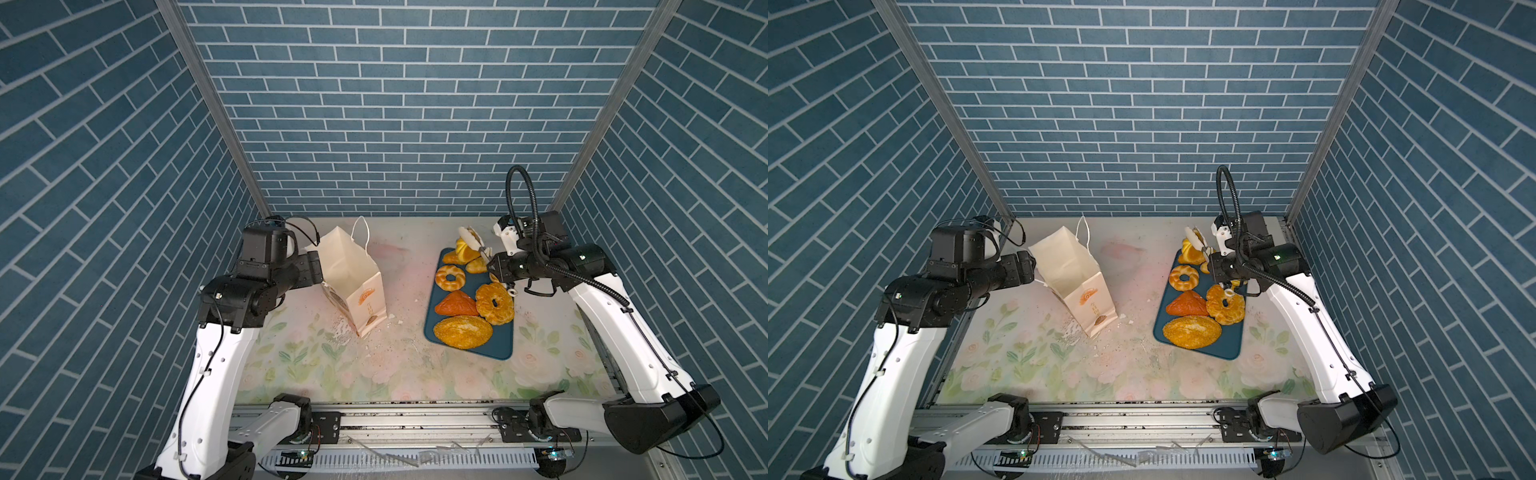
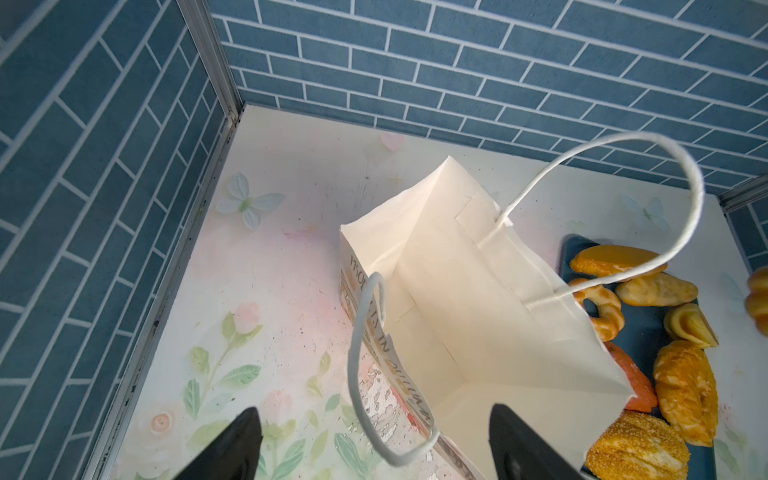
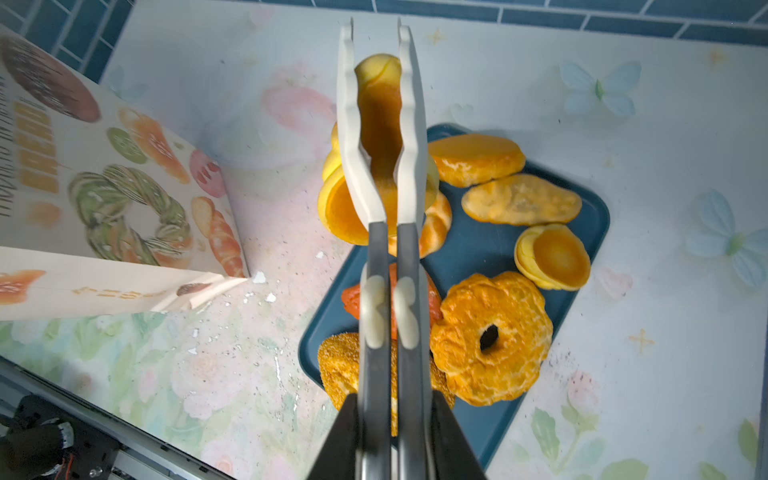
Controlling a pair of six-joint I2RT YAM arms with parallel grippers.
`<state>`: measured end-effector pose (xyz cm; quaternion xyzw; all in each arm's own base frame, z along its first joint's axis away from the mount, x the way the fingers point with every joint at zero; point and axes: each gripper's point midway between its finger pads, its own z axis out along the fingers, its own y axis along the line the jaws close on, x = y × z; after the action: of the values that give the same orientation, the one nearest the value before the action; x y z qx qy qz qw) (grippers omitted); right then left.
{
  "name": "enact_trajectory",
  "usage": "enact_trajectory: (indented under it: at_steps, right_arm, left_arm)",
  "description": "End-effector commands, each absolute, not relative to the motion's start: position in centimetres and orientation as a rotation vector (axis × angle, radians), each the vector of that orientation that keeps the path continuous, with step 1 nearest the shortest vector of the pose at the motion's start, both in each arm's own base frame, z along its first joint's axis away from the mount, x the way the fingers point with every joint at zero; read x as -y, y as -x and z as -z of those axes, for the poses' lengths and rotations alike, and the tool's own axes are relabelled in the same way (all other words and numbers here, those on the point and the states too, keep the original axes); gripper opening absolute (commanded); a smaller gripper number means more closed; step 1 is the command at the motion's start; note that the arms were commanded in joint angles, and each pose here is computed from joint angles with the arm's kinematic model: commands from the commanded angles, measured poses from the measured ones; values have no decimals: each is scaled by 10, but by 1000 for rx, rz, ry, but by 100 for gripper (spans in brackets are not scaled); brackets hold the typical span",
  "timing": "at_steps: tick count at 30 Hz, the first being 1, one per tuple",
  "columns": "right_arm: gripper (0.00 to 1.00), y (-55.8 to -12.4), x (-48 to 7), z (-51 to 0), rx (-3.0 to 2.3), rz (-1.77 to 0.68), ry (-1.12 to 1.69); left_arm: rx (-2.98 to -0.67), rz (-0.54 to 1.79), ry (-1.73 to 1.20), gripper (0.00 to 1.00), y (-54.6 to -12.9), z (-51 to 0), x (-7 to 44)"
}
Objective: Place the fake bread into the paper bag
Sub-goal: 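Lift the yellow bun in the tongs and carry it toward the paper bag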
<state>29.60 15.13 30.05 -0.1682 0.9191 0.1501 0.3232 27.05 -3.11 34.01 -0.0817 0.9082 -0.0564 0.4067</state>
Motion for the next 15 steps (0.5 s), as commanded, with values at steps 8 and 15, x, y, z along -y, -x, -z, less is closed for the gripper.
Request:
enact_trajectory:
  at_steps: [8,15]
  right_arm:
    - [10,-308,-228,-376,-2070,-553,757]
    - [9,-299,-262,-419,-1895,-628,841]
  left_arm:
    - [-2325,289,261,80,-277,-322,41]
    - [-2318,324,241,61,-292,-318,48]
